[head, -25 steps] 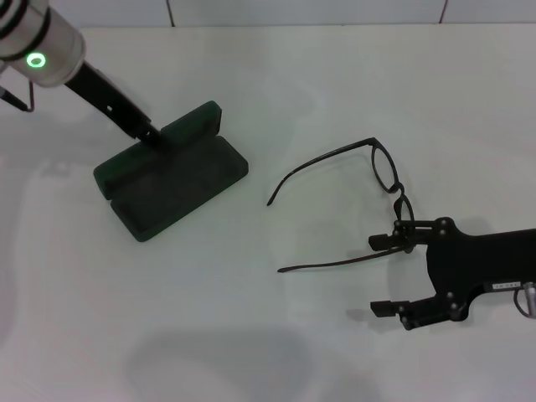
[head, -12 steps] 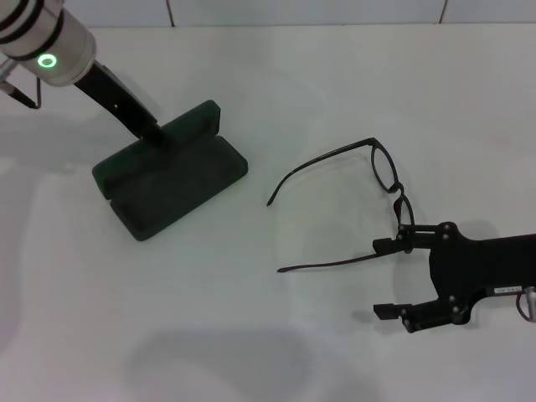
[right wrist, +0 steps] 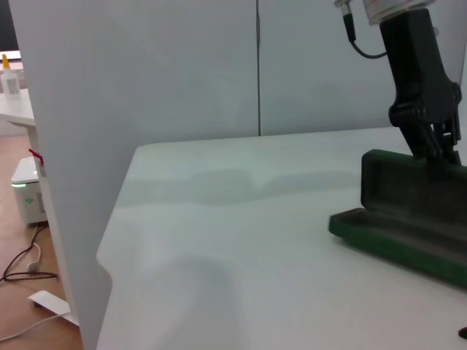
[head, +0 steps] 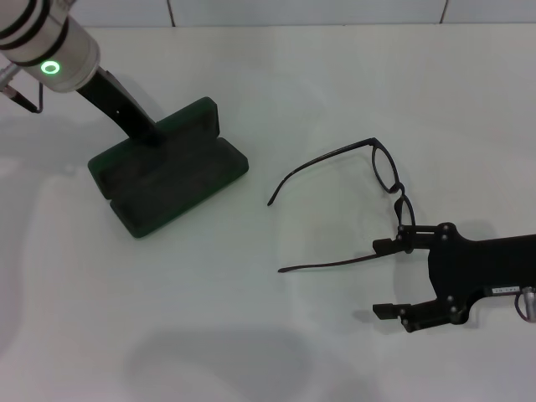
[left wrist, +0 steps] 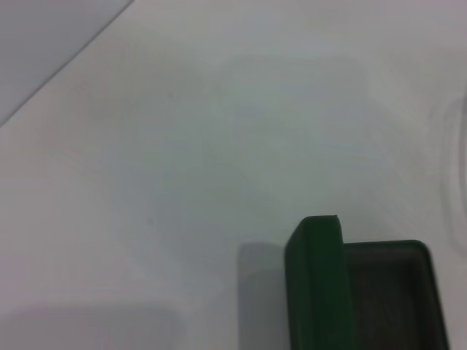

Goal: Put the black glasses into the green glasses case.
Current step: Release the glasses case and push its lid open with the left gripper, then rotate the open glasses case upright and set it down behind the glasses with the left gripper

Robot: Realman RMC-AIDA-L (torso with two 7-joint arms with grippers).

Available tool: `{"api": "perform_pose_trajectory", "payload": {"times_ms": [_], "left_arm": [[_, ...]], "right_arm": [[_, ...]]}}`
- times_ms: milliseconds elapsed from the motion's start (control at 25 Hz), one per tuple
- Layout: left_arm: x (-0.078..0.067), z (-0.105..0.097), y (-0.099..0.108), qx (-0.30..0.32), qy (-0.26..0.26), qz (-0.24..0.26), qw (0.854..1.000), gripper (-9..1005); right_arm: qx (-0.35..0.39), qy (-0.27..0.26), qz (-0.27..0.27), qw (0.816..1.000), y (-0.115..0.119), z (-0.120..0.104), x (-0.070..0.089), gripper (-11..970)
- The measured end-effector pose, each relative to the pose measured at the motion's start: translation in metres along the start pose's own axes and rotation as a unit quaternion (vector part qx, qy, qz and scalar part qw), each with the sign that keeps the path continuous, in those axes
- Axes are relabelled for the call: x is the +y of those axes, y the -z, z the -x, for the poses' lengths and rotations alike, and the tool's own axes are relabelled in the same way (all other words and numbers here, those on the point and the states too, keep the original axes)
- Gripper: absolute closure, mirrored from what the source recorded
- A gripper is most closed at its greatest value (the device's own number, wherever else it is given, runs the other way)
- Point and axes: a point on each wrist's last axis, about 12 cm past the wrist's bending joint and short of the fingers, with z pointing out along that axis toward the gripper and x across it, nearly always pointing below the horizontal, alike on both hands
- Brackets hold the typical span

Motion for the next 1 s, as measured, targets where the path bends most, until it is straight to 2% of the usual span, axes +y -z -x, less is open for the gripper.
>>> {"api": "perform_pose_trajectory", "payload": {"times_ms": [120,320,600,720,1000], "left_arm": [[0.0,0.0,0.0,0.0,-0.002,0.0,1.0,775],[-0.002,0.001,0.002,-0.007,-0.032,-0.003,0.999,799],[-0.01,0.009,0.013,-0.059,-0.156,0.006,0.986,798],[-0.011,0.016,0.013,-0.055,-0.178,0.017,0.982,797],[-0.016,0.028,0.005,-0.06,-0.195,0.047,0.978,796]], "right_arm": [[0.0,0.0,-0.001,1.0,-0.001,0.0,0.0,136],[-0.001,0.0,-0.001,1.0,0.0,0.0,0.0,137],[0.0,-0.001,-0.004,1.0,0.001,-0.001,0.001,137],[0.0,-0.002,-0.005,1.0,0.001,-0.002,0.001,137],[0.0,-0.003,-0.005,1.0,0.001,-0.004,0.003,136]]}}
